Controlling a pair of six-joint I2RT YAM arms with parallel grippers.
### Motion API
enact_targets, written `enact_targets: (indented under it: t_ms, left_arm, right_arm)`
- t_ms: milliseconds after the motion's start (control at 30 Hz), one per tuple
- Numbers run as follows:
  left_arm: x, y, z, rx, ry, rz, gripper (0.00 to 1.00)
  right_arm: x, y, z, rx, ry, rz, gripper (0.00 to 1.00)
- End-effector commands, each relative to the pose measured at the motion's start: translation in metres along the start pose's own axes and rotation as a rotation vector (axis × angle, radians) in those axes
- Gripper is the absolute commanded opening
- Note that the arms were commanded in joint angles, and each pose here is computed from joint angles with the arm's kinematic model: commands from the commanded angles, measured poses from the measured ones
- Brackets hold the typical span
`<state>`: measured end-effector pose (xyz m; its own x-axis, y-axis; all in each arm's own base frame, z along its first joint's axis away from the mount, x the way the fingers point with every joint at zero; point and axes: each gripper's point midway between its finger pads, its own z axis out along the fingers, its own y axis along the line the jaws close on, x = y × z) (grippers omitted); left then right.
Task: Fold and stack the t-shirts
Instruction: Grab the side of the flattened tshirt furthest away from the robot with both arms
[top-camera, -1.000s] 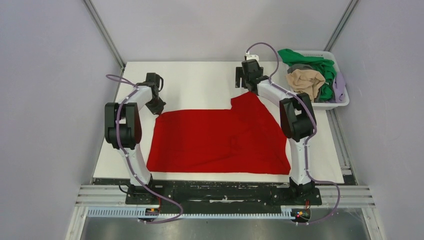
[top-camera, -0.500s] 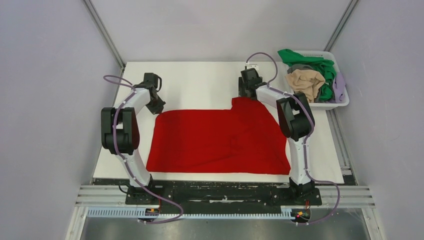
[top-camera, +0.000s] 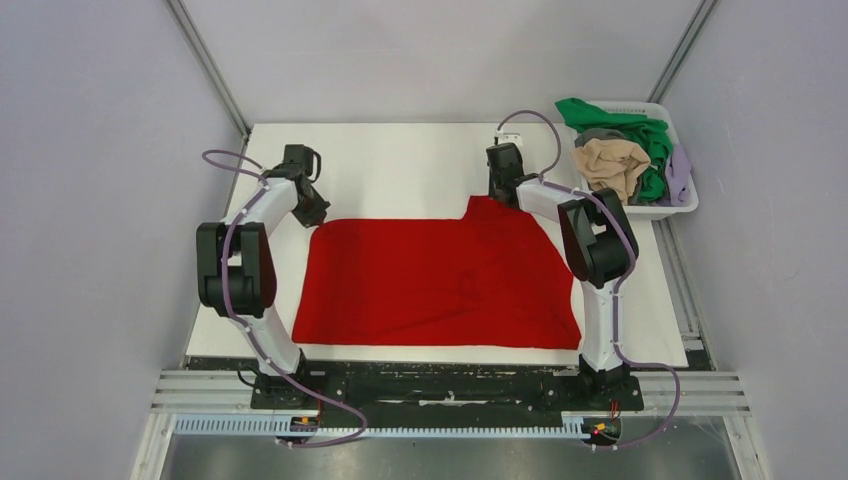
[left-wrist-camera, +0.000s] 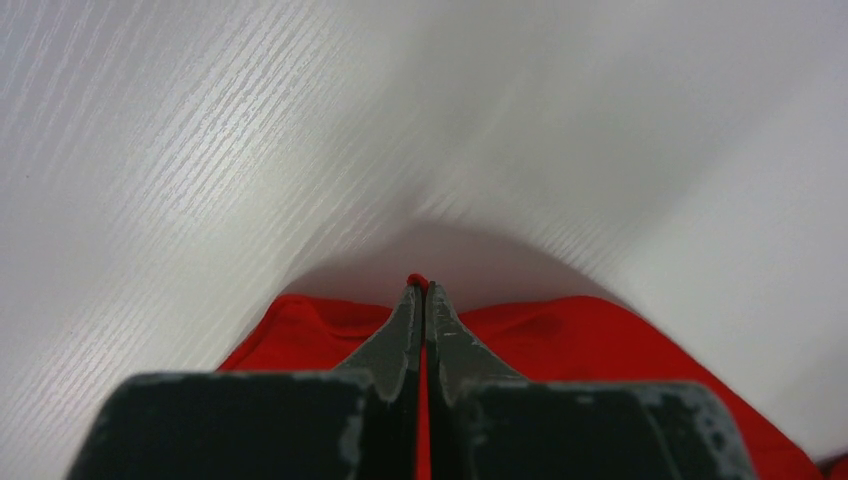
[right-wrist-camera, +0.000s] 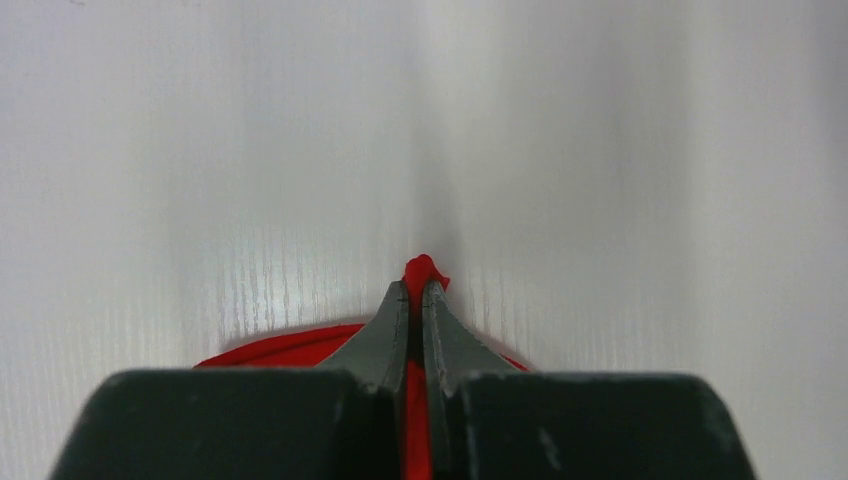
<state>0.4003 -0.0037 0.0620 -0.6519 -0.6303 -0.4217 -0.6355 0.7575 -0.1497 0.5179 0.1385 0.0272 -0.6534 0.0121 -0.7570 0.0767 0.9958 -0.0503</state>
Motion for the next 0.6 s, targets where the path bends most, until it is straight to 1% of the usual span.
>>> enact_targets:
  t_ms: [0, 100, 200, 400, 567]
  left_arm:
    - [-0.015, -0.005, -0.021, 0.052, -0.059, 0.026, 0.02]
    - [-0.014, -0.003, -0.026, 0.058, -0.064, 0.024, 0.02]
    - [-0.011, 0.000, -0.031, 0.064, -0.068, 0.022, 0.02]
    - [0.000, 0.006, -0.041, 0.092, -0.073, 0.020, 0.02]
    - [0.005, 0.017, -0.050, 0.088, -0.103, 0.005, 0.02]
  right_arm:
    - [-0.054, 0.006, -0.017, -0.027, -0.137, 0.011, 0.00]
    - [-0.065, 0.002, -0.034, -0.036, -0.186, -0.002, 0.00]
    - [-0.064, -0.001, -0.054, -0.065, -0.208, -0.010, 0.00]
    - [-0.044, -0.002, -0.091, -0.150, -0.213, -0.040, 0.00]
    - [-0.021, -0.012, -0.126, -0.168, -0.220, -0.073, 0.00]
